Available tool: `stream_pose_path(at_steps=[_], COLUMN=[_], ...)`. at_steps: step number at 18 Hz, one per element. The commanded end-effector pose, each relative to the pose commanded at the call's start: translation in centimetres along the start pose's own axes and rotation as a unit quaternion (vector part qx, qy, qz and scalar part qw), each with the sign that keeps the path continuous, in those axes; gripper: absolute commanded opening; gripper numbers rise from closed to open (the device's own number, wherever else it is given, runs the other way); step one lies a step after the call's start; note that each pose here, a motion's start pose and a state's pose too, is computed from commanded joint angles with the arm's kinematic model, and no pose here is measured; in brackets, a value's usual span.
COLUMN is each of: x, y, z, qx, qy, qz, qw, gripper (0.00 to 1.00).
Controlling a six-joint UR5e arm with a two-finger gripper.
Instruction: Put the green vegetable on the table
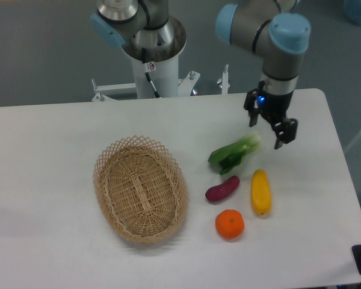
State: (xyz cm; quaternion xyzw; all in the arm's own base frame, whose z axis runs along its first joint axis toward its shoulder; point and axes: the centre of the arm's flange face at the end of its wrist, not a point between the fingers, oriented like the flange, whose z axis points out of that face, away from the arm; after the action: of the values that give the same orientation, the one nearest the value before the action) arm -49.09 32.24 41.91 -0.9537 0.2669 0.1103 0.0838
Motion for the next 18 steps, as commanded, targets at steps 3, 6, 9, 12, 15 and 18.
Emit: stream_pose_path(at_steps=[3,6,9,12,15,18], x=[-2.4,-3.6,-4.1,-4.1,-4.0,-3.7], y=[0.2,1.4,3.3,5.9,8.1,10.9], z=[-4.3,-6.9,-8.5,-9.8,-10.8,-11.2], qx=[-0.001,-0.005,-0.01,-0.009,-0.014,-0.017], qy=[0.002,0.002,-0.004,0.005,0.002,0.0], qz=[-0.003,-0.013,-0.026,-0.037,-0.023,0.003], qw=[1.0,0.9999,0.9996,0.9992,0.9996,0.9999], gripper=[1.0,1.0,1.0,1.0,1.0,1.0])
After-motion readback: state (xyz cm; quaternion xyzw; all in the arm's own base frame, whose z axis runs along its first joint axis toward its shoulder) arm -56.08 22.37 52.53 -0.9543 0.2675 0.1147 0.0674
